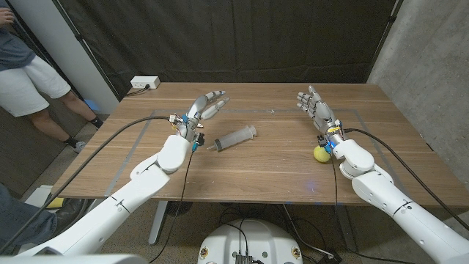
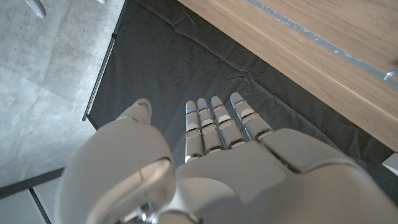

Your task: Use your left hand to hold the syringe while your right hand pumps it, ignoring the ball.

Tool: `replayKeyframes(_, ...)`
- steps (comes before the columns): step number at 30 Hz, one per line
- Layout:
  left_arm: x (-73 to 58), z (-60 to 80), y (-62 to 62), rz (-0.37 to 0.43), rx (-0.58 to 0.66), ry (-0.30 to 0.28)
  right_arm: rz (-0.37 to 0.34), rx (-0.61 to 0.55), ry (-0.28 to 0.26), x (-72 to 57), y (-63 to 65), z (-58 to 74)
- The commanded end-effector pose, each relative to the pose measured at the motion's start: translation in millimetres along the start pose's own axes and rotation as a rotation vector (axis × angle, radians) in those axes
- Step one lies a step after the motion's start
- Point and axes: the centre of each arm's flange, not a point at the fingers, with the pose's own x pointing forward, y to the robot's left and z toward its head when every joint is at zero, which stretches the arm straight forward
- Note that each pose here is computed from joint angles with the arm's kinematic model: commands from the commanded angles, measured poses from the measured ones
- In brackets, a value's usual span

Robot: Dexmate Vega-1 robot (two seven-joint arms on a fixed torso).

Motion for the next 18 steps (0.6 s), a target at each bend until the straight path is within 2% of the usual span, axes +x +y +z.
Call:
replayKeyframes(1, 5.0, -4.1, 5.4, 0.002, -0.116, -0.009, -0.002, -0.001, 0.002, -3.3, -4.1, 1.9)
replayKeyframes(18, 19.5, 0.0, -5.9, -0.057, -0.132, 0.000, 0.003, 0.005, 0.013, 0.9, -2.3, -1.0)
